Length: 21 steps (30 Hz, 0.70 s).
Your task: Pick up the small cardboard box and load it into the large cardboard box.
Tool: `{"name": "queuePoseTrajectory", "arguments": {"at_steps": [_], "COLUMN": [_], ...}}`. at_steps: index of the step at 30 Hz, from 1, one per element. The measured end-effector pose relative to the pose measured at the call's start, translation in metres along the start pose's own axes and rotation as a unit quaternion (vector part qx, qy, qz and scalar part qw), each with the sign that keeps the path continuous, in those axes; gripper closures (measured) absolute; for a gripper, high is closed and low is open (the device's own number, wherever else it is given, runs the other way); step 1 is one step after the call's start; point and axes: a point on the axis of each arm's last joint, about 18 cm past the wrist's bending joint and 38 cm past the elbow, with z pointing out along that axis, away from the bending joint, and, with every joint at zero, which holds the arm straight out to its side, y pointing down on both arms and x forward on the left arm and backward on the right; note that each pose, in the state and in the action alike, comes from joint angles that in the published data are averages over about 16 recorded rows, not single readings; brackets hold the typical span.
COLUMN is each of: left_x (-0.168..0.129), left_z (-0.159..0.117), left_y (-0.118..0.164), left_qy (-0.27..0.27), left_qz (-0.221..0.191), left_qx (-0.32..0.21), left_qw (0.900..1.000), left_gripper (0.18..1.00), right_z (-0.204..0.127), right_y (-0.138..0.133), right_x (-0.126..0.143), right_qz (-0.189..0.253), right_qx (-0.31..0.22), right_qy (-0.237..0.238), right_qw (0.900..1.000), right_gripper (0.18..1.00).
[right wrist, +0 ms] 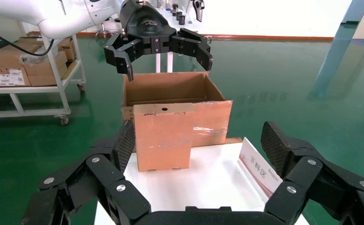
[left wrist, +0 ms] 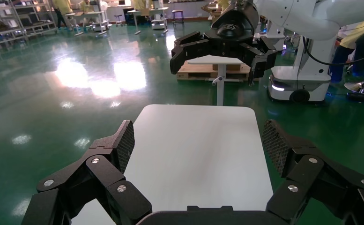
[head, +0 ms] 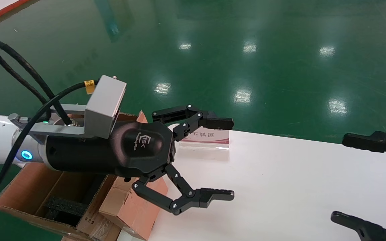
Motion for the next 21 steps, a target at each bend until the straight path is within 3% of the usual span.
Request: {"name": "queuePoseTrajectory", "arguments": {"at_steps": [21], "left_x": [-0.0001], "left_z": [-0.0003], "left_y": [0.0004], "left_qy": [-0.001], "left_qz": [0.0], "left_qx": [-0.002], "left_qw": [1.0], "left_gripper": [0.184], "right_z": [0.0], "right_y": [0.0], "right_x": [0.0], "right_qz": [0.0], "right_qx": [0.0], "right_qy": [0.0], "right_qw": [1.0], "right_gripper": [0.178]}}
